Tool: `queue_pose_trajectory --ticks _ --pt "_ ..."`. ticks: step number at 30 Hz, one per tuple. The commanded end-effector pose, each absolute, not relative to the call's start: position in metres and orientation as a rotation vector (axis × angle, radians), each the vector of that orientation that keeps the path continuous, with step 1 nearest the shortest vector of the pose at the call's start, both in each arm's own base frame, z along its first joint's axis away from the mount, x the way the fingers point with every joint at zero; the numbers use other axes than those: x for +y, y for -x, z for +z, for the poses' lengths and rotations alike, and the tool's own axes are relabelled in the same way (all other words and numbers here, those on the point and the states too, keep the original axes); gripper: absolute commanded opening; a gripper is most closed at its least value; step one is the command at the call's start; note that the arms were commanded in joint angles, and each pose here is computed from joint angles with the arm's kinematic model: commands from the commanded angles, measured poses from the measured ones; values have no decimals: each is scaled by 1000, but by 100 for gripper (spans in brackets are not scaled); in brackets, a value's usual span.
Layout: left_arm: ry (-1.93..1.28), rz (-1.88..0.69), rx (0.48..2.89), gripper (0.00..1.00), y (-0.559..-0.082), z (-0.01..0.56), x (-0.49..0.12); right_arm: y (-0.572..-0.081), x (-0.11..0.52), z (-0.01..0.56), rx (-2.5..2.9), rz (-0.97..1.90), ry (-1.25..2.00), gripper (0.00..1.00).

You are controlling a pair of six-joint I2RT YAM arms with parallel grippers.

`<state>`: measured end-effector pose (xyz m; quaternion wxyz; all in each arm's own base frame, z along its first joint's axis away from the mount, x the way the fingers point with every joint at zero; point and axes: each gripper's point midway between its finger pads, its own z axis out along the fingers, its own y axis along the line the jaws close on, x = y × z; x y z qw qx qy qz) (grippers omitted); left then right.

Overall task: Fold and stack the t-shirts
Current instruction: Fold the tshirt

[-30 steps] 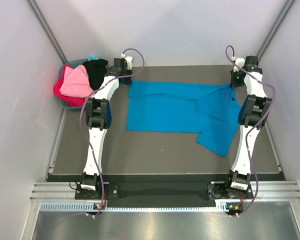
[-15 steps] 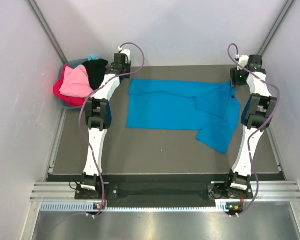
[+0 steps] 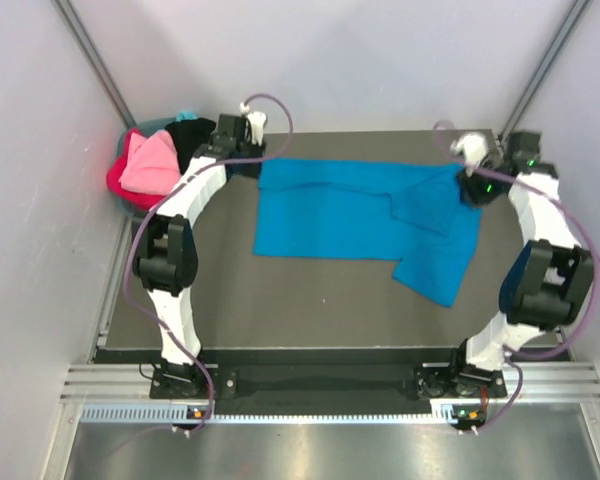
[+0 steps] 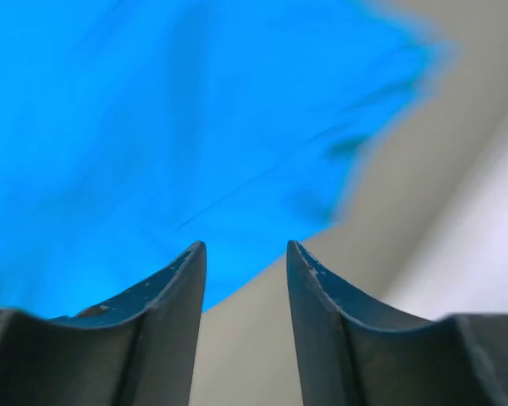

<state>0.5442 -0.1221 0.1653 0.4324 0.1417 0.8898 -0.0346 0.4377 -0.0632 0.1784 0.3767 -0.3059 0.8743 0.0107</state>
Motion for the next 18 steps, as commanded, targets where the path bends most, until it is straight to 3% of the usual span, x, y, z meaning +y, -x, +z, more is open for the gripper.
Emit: queue_pose_trajectory --ticks 1,3,5,9,18 --pt "-448 -257 2311 44 -497 150 -138 -352 -10 127 2234 242 1221 41" --pt "-429 -302 2350 59 -476 142 -139 -312 4 97 2236 286 1371 39" --pt "-419 -384 2400 63 -456 130 -145 -289 15 97 2148 247 1509 39" --pt "-405 -443 2452 64 -432 118 -148 -231 25 68 2076 229 1709 39" --pt "-383 -353 2429 64 -443 120 -138 -170 8 37 1974 90 1990 45"
